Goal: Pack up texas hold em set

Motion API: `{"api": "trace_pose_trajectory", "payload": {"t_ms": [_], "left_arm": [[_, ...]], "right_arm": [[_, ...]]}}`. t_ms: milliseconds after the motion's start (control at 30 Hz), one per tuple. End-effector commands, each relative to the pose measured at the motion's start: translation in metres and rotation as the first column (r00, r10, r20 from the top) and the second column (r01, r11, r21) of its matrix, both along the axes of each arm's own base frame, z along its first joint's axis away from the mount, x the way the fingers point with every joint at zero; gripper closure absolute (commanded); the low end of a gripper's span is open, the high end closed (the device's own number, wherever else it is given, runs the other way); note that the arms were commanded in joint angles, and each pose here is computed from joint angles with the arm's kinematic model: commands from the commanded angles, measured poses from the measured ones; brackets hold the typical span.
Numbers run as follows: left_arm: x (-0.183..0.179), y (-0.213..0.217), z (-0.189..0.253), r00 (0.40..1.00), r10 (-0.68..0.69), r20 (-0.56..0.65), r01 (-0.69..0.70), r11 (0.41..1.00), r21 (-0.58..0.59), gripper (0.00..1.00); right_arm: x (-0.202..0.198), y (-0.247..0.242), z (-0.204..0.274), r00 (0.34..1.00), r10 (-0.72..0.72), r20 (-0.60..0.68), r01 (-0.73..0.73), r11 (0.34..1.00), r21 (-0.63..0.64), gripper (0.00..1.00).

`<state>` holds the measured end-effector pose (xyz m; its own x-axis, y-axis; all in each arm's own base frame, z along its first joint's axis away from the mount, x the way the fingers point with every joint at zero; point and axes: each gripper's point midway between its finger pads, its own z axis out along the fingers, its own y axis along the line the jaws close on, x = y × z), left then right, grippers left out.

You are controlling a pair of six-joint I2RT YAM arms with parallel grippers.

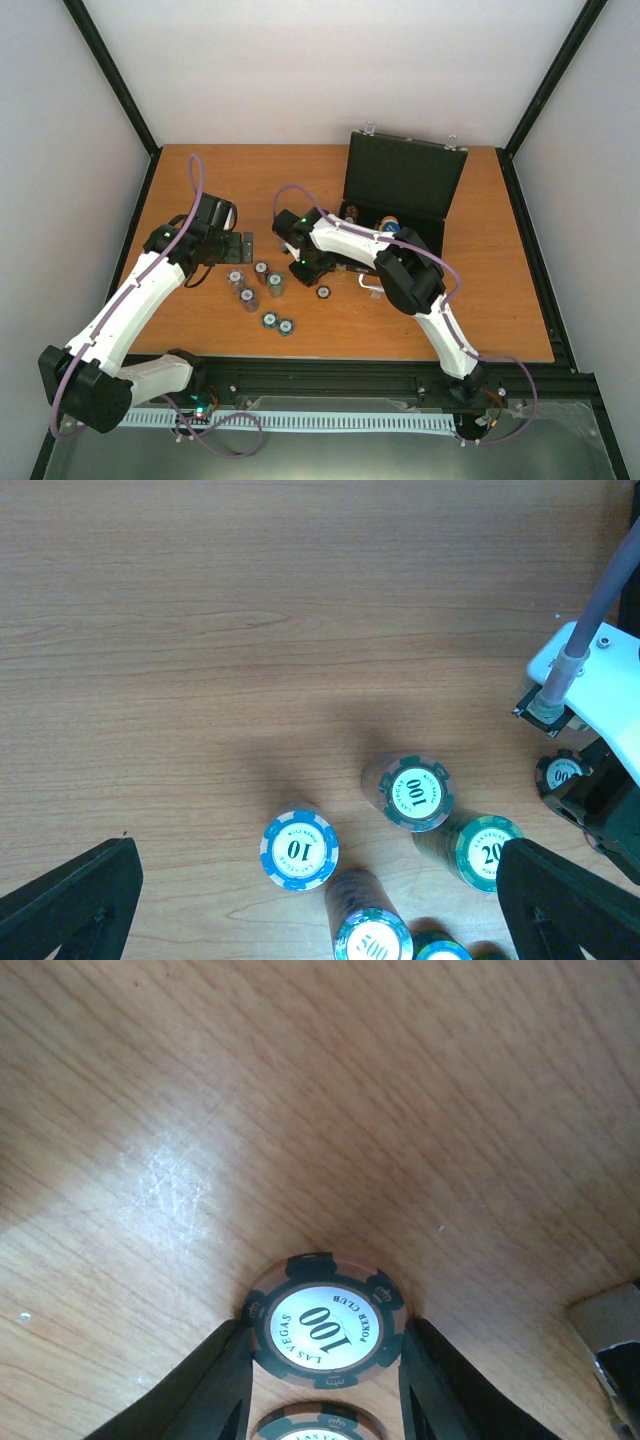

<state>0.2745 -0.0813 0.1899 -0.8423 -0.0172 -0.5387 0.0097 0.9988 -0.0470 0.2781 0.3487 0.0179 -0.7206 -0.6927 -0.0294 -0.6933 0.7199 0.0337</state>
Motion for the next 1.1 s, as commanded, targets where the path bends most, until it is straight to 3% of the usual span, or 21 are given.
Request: {"api": "trace_pose_trajectory", "payload": {"t_ms": [0, 600, 733, 833, 867, 1067], "left_arm": [[0.005, -0.002, 0.006, 0.999, -0.014, 0.032, 0.014, 1.0, -0.001, 0.0], [0.004, -0.004, 0.003, 1.0, -0.018, 0.025, 0.019, 1.0, -0.009, 0.0], [0.004, -0.005, 0.002, 1.0, -0.021, 0.022, 0.021, 1.0, -0.011, 0.0], [0.005, -0.004, 0.001, 1.0, -0.021, 0.02, 0.021, 1.0, -0.008, 0.0], [0.005, -0.004, 0.001, 1.0, -0.022, 0.019, 0.022, 1.0, -0.007, 0.01], [0.006, -0.003, 0.001, 1.0, -0.02, 0.021, 0.02, 1.0, 0.001, 0.0]], "right_arm": [[0.0, -0.001, 0.016, 1.0, -0.003, 0.026, 0.003, 1.0, -0.001, 0.6], [-0.006, -0.006, 0.036, 0.999, -0.032, 0.031, 0.032, 0.999, 0.024, 0.59], [-0.003, -0.005, 0.039, 0.998, -0.033, 0.052, 0.031, 0.999, 0.033, 0.44], [0.0, -0.003, 0.04, 0.997, -0.03, 0.066, 0.028, 0.999, 0.039, 0.14], [0.001, -0.002, 0.04, 0.997, -0.027, 0.067, 0.024, 0.999, 0.04, 0.09], [0.001, -0.002, 0.038, 0.997, -0.054, 0.058, 0.051, 0.998, 0.043, 0.03]]}}
